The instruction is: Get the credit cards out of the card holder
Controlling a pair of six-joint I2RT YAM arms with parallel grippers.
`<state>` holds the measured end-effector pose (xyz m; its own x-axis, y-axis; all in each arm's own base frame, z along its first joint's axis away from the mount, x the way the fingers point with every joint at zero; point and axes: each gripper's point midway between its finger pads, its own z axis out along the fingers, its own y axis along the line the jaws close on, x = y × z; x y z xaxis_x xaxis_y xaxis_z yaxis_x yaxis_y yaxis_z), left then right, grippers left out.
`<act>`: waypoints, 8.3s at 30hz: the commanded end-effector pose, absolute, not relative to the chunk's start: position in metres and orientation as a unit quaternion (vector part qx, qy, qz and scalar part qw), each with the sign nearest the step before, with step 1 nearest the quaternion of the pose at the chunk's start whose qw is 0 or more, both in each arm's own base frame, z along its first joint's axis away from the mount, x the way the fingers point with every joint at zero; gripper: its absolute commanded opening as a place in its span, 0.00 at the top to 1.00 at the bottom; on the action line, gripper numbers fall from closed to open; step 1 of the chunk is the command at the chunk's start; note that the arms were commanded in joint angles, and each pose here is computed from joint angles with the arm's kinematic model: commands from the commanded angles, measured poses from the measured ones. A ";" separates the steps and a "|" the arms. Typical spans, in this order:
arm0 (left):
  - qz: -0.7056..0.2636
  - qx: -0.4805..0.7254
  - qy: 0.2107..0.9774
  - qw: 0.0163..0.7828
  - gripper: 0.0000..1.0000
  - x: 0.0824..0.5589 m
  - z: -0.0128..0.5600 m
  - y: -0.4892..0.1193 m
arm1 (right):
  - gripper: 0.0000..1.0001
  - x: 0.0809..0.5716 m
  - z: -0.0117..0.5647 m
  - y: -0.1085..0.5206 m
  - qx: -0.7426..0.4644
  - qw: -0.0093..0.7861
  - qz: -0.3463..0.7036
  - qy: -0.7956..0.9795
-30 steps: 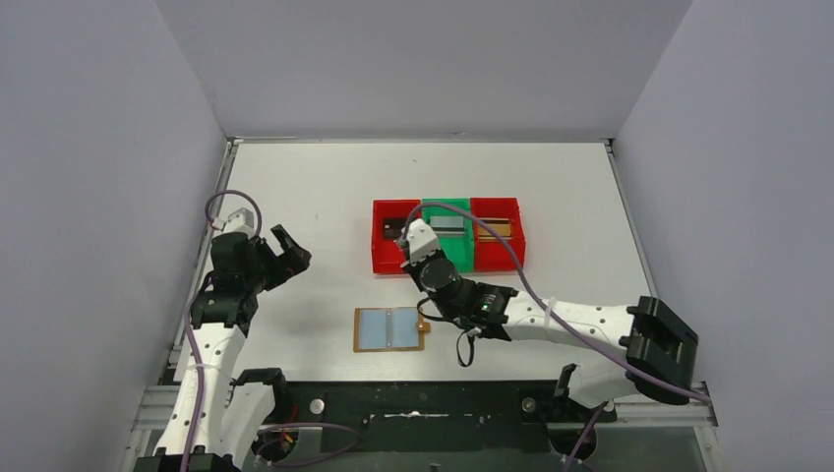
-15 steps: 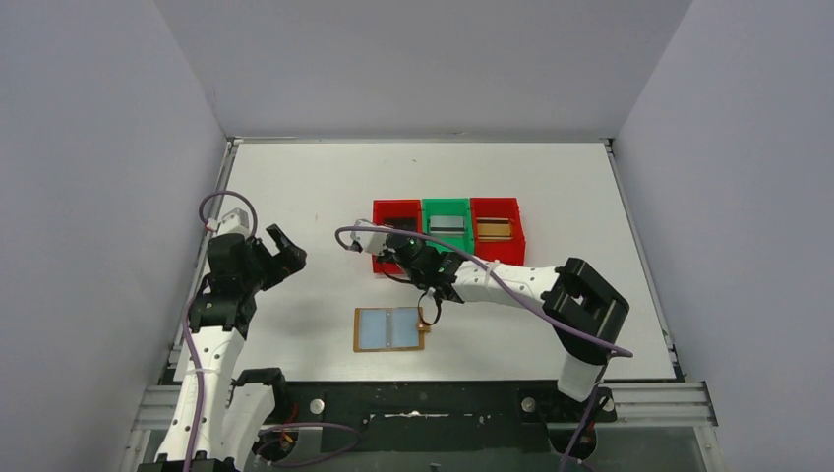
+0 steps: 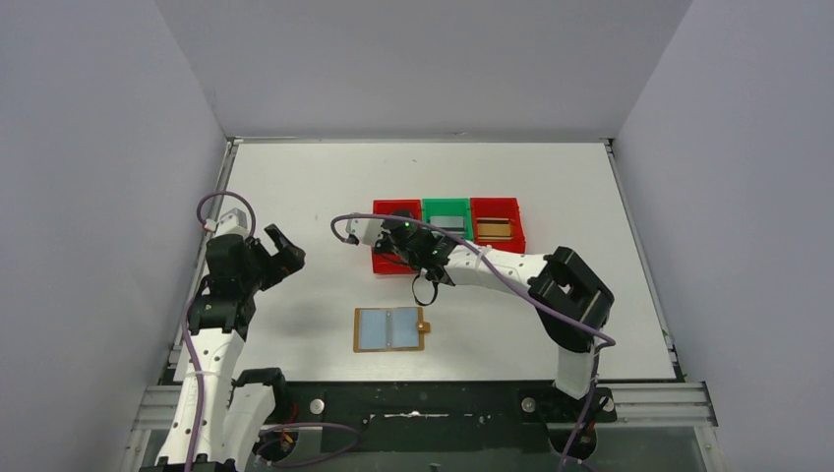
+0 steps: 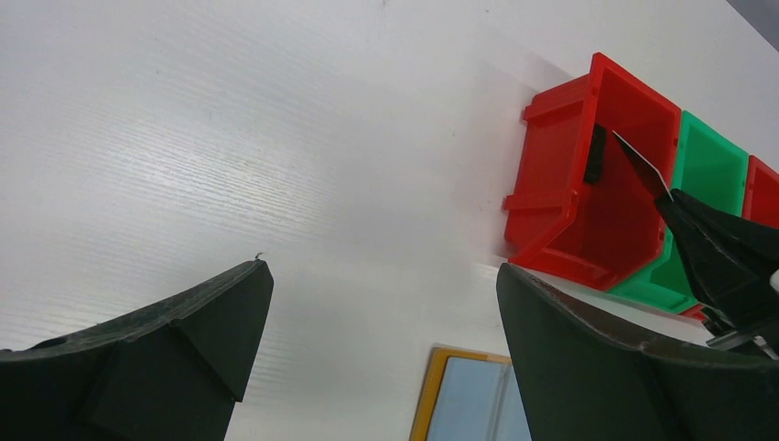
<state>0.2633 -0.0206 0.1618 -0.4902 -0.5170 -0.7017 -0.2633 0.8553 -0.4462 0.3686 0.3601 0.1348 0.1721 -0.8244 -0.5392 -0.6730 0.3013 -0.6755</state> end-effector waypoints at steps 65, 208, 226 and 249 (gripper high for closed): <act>-0.155 -0.211 0.832 0.489 0.04 0.275 0.182 -0.020 | 0.49 0.437 0.087 0.351 -0.577 0.462 -0.127 0.661; -0.140 -0.217 0.831 0.492 0.04 0.273 0.182 -0.017 | 0.35 0.173 0.007 0.337 -0.044 0.353 -0.026 0.934; -0.145 -0.213 0.834 0.488 0.04 0.274 0.181 -0.020 | 0.37 0.181 0.034 0.330 -0.026 0.390 -0.044 0.920; -0.152 -0.206 0.836 0.486 0.04 0.274 0.181 -0.025 | 0.47 0.166 0.002 0.335 -0.017 0.360 0.021 0.933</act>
